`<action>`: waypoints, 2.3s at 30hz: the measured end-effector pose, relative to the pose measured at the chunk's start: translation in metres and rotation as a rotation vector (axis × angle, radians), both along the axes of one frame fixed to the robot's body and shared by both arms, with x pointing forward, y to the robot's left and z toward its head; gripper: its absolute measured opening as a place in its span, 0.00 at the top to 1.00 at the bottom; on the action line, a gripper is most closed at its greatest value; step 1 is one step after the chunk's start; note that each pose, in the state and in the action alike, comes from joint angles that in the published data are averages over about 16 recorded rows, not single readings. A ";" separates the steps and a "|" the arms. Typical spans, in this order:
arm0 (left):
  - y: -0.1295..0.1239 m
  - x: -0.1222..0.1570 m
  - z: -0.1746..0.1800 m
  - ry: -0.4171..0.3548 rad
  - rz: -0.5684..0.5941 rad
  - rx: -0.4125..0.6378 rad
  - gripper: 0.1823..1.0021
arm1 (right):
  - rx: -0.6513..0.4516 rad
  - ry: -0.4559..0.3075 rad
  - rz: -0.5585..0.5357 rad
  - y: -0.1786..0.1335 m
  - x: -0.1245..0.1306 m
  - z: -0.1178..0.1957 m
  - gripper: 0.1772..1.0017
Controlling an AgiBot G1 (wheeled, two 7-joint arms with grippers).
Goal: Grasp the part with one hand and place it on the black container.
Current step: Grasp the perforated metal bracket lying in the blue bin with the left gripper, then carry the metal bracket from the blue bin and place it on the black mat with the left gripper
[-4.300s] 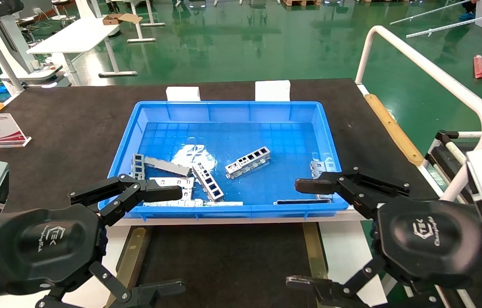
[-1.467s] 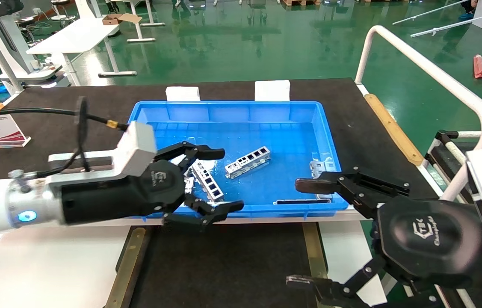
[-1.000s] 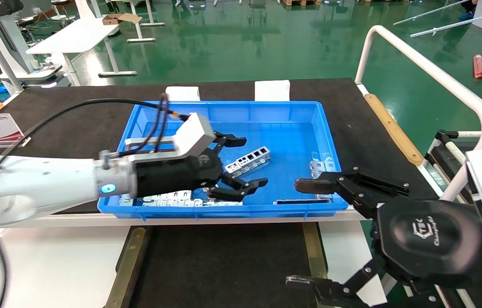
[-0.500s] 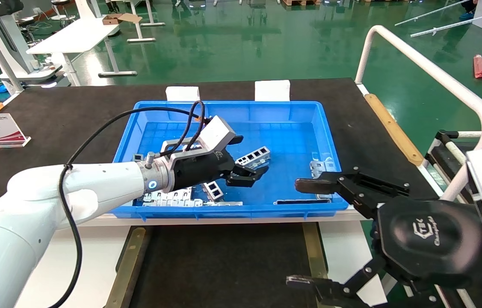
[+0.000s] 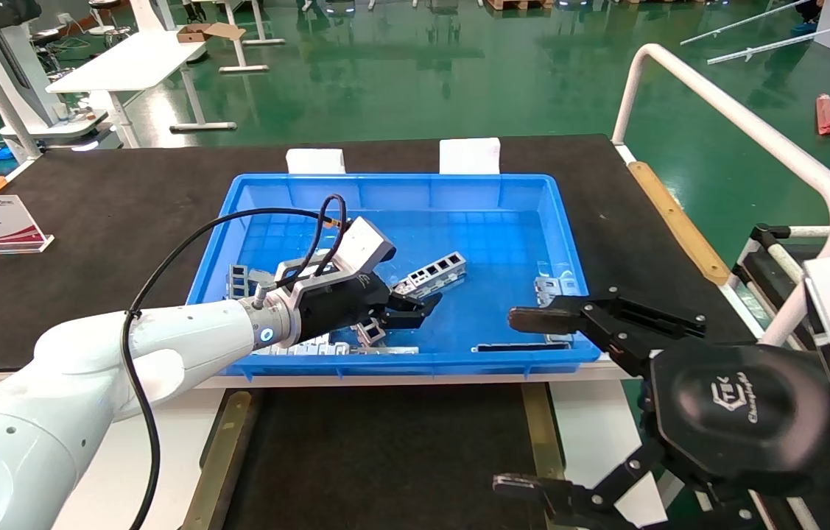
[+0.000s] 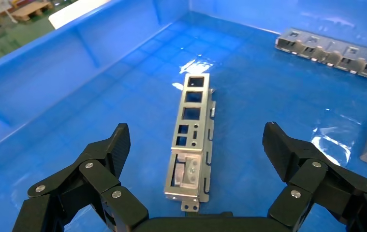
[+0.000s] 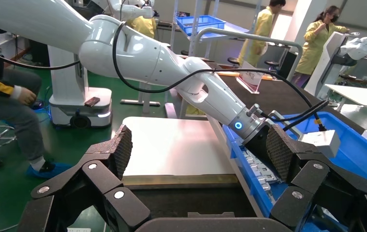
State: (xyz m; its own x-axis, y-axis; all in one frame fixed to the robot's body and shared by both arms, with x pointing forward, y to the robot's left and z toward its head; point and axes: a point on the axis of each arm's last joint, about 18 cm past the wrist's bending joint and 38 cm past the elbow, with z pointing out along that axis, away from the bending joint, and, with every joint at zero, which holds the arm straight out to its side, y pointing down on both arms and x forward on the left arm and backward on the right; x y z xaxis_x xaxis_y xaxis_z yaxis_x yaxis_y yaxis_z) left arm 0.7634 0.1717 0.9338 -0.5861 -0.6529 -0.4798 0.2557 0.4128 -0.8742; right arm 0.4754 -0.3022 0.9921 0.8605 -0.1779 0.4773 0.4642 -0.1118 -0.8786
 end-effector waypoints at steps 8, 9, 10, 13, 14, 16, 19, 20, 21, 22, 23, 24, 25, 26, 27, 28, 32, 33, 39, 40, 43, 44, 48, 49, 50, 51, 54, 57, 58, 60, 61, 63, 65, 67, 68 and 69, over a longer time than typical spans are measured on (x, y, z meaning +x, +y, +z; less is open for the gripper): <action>0.000 0.003 -0.006 0.022 0.028 -0.027 0.01 | 0.000 0.000 0.000 0.000 0.000 0.000 0.02; 0.000 0.003 -0.006 0.023 0.031 -0.029 0.01 | 0.000 0.000 0.000 0.000 0.000 0.000 0.02; 0.000 0.003 -0.007 0.025 0.033 -0.030 0.02 | 0.000 0.000 0.000 0.000 0.000 0.000 0.03; 0.000 0.004 -0.009 0.030 0.041 -0.033 0.04 | 0.000 0.000 0.000 0.000 0.000 0.000 0.06; 0.000 0.004 -0.009 0.031 0.043 -0.034 0.04 | 0.000 0.000 0.000 0.000 0.000 0.000 0.07; 0.000 0.005 -0.011 0.033 0.047 -0.034 0.07 | 0.000 0.000 0.000 0.000 0.000 0.000 0.09; 0.000 0.005 -0.013 0.036 0.052 -0.033 0.10 | 0.000 0.000 0.000 0.000 0.000 0.000 0.14; 0.000 0.005 -0.013 0.037 0.054 -0.032 0.11 | 0.000 0.000 0.000 0.000 0.000 0.000 0.16; 0.000 0.005 -0.014 0.038 0.055 -0.032 0.13 | 0.000 0.000 0.000 0.000 0.000 0.000 0.17; 0.000 0.006 -0.014 0.039 0.057 -0.032 0.15 | 0.000 0.000 0.000 0.000 0.000 0.000 0.19; 0.000 0.006 -0.015 0.040 0.058 -0.031 0.17 | 0.000 0.000 0.000 0.000 0.000 0.000 0.21; 0.000 0.006 -0.015 0.040 0.059 -0.031 0.20 | 0.000 0.000 0.000 0.000 0.000 0.000 0.24; 0.000 0.006 -0.016 0.041 0.061 -0.030 0.21 | 0.000 0.000 0.000 0.000 0.000 0.000 0.26; 0.001 0.006 -0.016 0.041 0.062 -0.030 0.23 | 0.000 0.000 0.000 0.000 0.000 0.000 0.29; 0.001 0.006 -0.017 0.042 0.063 -0.030 0.26 | 0.000 0.000 0.000 0.000 0.000 0.000 0.31; 0.001 0.006 -0.017 0.042 0.065 -0.029 0.29 | 0.000 0.000 0.000 0.000 0.000 0.000 0.33; 0.001 0.007 -0.018 0.043 0.069 -0.029 0.39 | 0.000 0.000 0.000 0.000 0.000 0.000 0.46; 0.001 0.007 -0.018 0.043 0.070 -0.029 0.42 | 0.000 0.000 0.000 0.000 0.000 0.000 0.48; 0.002 0.007 -0.019 0.042 0.074 -0.030 0.58 | 0.000 0.000 0.000 0.000 0.000 0.000 0.65; 0.002 0.008 -0.019 0.041 0.075 -0.032 0.61 | 0.000 0.000 0.000 0.000 0.000 0.000 0.67; 0.001 0.008 -0.018 0.039 0.075 -0.040 0.69 | 0.000 0.000 0.000 0.000 0.000 0.000 0.75; 0.001 0.008 -0.017 0.037 0.075 -0.044 0.71 | 0.000 0.000 0.000 0.000 0.000 0.000 0.78; 0.000 0.008 -0.010 0.027 0.071 -0.060 0.78 | 0.000 0.000 0.000 0.000 0.000 0.000 0.85; 0.000 0.008 -0.008 0.023 0.069 -0.064 0.79 | 0.000 0.000 0.000 0.000 0.000 0.000 0.87; 0.000 0.007 -0.005 0.018 0.067 -0.069 0.80 | 0.000 0.000 0.000 0.000 0.000 0.000 0.88; 0.000 0.007 -0.002 0.013 0.065 -0.073 0.81 | 0.000 0.000 0.000 0.000 0.000 0.000 0.89; -0.001 0.006 0.009 -0.003 0.054 -0.086 0.83 | 0.000 0.000 0.000 0.000 0.000 0.000 0.93; -0.002 0.002 0.022 -0.022 0.024 -0.094 0.83 | 0.000 0.000 0.000 0.000 0.000 0.000 0.95; -0.002 0.000 0.026 -0.028 0.006 -0.096 0.83 | 0.000 0.000 0.000 0.000 0.000 0.000 0.96; -0.003 -0.006 0.033 -0.038 -0.037 -0.096 0.83 | 0.000 0.000 0.000 0.000 0.000 0.000 0.97; -0.003 -0.010 0.037 -0.042 -0.061 -0.096 0.83 | 0.000 0.000 0.000 0.000 0.000 0.000 0.97; -0.002 -0.018 0.043 -0.049 -0.113 -0.095 0.83 | 0.000 0.000 0.000 0.000 0.000 0.000 0.98; 0.001 -0.027 0.048 -0.054 -0.167 -0.094 0.83 | 0.000 0.000 0.000 0.000 0.000 0.000 0.98; 0.004 -0.038 0.052 -0.056 -0.224 -0.093 0.83 | 0.000 0.000 0.000 0.000 0.000 0.000 0.98; 0.006 -0.043 0.053 -0.055 -0.253 -0.092 0.83 | 0.000 0.000 0.000 0.000 0.000 0.000 0.98; 0.009 -0.049 0.053 -0.054 -0.282 -0.090 0.83 | 0.000 0.000 0.000 0.000 0.000 0.000 0.98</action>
